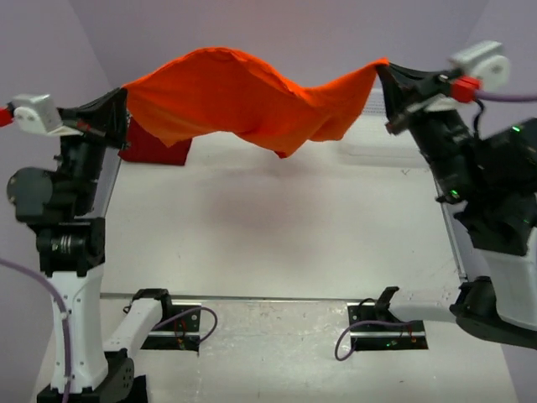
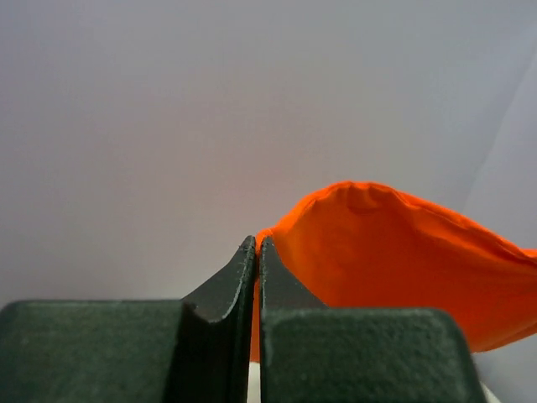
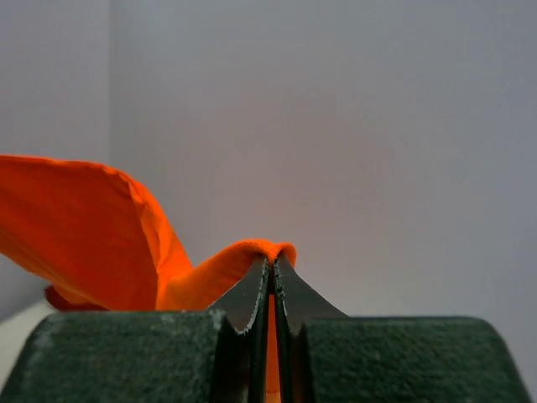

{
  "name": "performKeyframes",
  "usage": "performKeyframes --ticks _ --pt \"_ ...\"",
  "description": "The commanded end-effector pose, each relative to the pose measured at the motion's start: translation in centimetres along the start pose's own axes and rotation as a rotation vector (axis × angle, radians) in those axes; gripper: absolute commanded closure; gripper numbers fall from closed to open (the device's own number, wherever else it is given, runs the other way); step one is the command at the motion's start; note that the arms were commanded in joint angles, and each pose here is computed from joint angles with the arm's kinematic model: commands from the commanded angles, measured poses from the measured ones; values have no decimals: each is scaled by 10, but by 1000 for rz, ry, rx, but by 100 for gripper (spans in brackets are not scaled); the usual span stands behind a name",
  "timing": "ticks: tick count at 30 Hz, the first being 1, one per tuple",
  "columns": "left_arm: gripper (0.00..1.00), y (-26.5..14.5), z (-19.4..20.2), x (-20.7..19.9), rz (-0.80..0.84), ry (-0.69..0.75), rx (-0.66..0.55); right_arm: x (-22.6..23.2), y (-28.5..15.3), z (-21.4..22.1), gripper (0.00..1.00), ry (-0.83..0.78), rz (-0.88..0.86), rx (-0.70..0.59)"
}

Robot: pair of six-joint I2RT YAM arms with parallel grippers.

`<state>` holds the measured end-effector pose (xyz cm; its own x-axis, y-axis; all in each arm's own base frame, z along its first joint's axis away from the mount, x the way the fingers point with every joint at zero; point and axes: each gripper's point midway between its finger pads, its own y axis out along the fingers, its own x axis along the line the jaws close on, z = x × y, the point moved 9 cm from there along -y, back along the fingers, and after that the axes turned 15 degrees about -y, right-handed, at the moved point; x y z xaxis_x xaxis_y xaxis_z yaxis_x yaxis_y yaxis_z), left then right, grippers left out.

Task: Fold and stack the t-shirts
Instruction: Flatten out the tshirt

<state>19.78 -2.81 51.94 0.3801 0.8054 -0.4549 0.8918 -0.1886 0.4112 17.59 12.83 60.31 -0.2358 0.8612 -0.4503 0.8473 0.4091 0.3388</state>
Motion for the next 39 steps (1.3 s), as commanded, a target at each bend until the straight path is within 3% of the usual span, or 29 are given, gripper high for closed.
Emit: performKeyframes --ticks 1,5,10,13,17,20,22,26,28,29,30,33,39 --pt "100 -38 -26 -34 74 27 4 -16 -40 -17 100 -4 17 5" --pt "100 -76 -63 -71 131 52 -53 -36 -84 -42 100 134 -61 -91" --pt "100 -99 -81 -92 174 48 -75 -28 -79 -43 100 72 -37 -72" --pt "100 -76 -69 -74 101 19 -58 -13 -65 -48 100 33 -5 -89" --pt "100 -16 2 0 -103 -50 80 23 -26 -32 100 1 -17 -60" --pt "100 18 70 64 -247 -74 163 46 21 25 100 -36 -17 64" --pt "100 42 113 106 -346 -87 182 65 64 93 100 -60 -28 220" --pt "100 49 244 206 -544 -105 404 85 125 226 100 -61 -52 406" --pt "100 53 276 230 -546 -101 419 111 150 294 100 -87 -104 499" --pt "100 47 310 253 -608 -119 531 114 155 321 100 -102 -108 536" --pt "100 49 319 260 -610 -107 534 134 161 365 100 -124 -149 617" --pt "100 42 360 277 -563 -137 573 150 169 418 100 -116 -180 689" --pt "100 65 364 285 -533 -167 605 148 183 446 100 -91 -211 737"
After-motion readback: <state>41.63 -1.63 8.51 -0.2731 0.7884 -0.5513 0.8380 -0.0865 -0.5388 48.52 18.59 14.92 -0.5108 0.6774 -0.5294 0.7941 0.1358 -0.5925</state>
